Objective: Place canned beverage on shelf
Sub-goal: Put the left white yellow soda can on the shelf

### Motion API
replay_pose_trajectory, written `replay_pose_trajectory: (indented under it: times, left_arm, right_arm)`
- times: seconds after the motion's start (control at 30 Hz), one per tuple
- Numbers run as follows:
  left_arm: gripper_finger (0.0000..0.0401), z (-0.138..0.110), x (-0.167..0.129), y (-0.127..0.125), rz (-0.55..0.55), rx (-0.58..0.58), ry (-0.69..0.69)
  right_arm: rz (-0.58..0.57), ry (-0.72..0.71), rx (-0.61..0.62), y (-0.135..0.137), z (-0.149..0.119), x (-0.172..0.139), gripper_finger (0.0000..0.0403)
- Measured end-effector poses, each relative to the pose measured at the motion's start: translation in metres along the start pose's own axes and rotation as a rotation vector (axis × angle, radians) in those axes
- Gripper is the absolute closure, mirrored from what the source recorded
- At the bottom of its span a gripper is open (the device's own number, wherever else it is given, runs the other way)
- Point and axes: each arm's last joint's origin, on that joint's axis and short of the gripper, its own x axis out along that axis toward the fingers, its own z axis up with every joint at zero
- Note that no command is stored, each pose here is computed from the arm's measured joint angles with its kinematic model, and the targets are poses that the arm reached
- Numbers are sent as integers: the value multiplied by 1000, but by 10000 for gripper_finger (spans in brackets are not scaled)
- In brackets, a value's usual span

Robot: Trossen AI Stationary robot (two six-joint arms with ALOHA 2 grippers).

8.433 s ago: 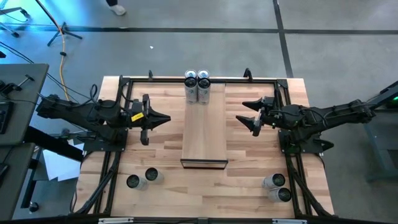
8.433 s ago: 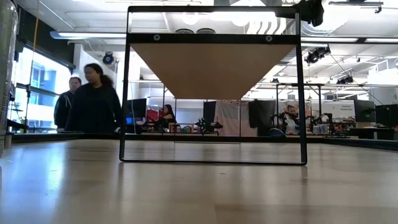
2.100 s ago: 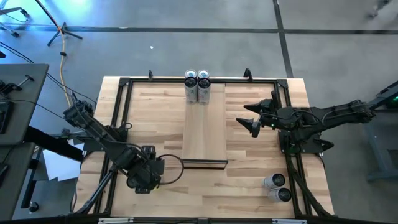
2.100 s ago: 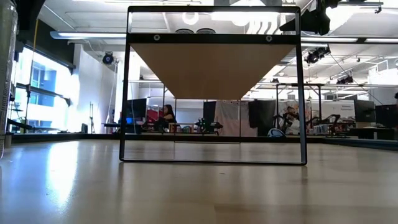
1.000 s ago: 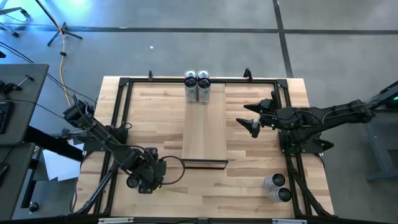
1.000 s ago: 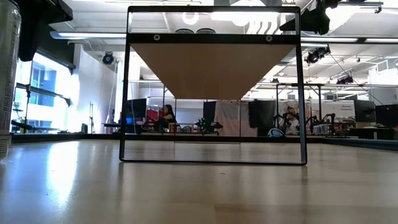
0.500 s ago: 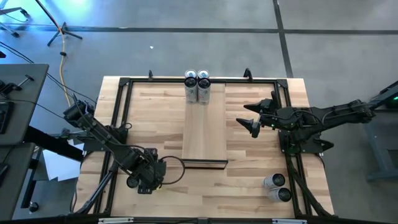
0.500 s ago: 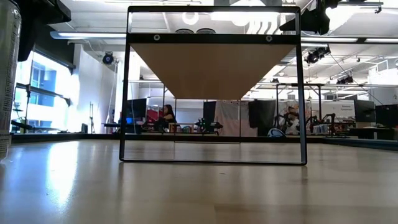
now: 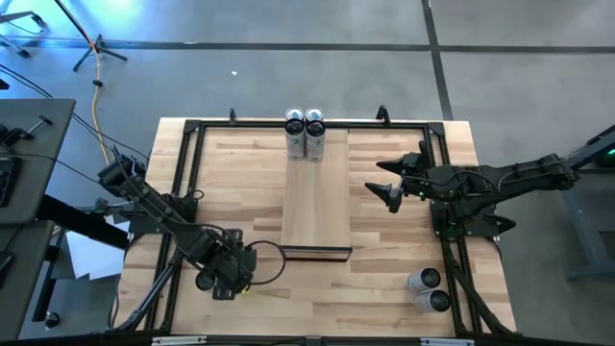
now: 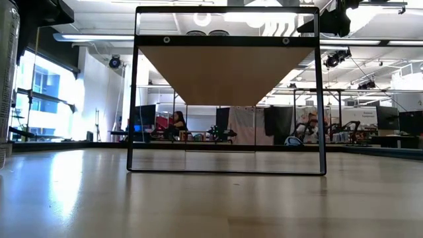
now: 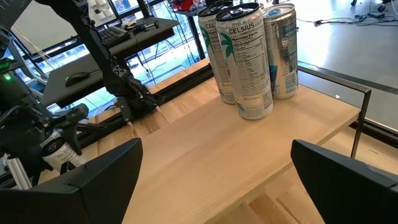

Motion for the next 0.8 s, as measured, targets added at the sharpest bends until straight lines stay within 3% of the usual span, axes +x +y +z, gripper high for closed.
replay_pose_trajectory:
  times: [0.33,0.8]
  left_arm:
    - [169,-1,-3,1,-14,-2,1]
    - [170,-5,-39,23,-76,-74,-118]
  right_arm:
    - [-3,5,-4,0,-1,0,6]
    - [-3,6,3,0,-1,0,6]
